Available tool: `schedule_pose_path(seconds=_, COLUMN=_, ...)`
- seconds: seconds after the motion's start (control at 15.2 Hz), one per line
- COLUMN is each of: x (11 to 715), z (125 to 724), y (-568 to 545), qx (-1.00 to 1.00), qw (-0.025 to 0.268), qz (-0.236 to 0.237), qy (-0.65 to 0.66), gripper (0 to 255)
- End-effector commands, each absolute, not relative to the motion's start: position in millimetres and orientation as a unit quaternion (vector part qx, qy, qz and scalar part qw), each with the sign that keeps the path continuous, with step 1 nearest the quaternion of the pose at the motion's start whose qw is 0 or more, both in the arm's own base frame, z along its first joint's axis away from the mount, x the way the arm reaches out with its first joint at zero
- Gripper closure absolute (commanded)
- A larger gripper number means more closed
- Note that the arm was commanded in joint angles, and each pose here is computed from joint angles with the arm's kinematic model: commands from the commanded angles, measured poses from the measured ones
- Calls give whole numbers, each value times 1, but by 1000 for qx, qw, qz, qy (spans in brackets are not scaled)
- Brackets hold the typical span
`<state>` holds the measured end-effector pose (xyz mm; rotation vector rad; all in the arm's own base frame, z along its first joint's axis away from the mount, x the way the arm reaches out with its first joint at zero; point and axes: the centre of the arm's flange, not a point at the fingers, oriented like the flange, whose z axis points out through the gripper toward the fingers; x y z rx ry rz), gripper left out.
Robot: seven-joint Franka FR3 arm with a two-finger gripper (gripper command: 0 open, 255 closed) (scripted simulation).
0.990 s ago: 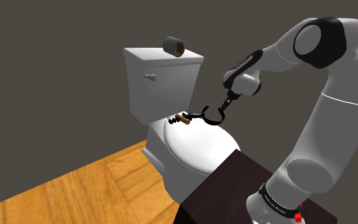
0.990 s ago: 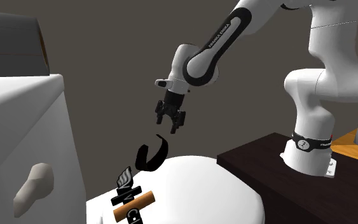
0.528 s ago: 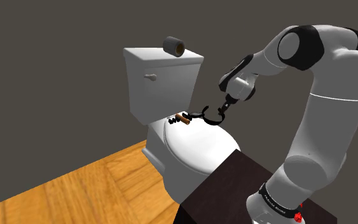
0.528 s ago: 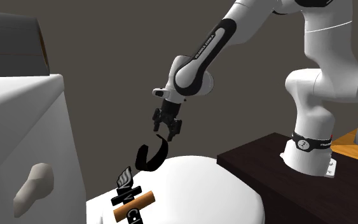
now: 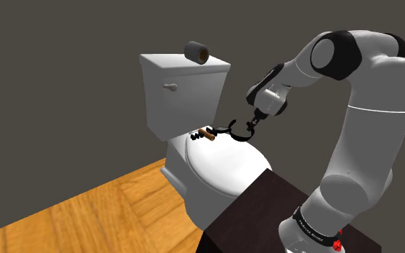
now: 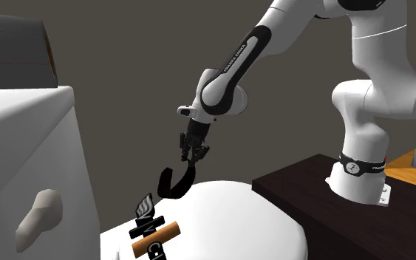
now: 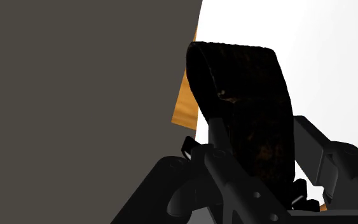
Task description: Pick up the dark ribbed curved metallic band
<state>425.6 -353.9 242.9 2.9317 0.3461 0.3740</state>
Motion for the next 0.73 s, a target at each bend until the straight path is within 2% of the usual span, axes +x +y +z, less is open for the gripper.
schedule_pose_path(seconds=0.0, x=426, z=242, y=-354, qx=982, qw=82, qz=125, qy=116, gripper=255)
schedule_pose_path(seconds=0.26, x=426, z=242, y=-353, qx=982, qw=82, qz=125, qy=116, gripper=255)
schedule_pose_path(seconds=0.66, x=426, z=274, y=-353, qx=982, qw=82, qz=125, qy=116, gripper=255)
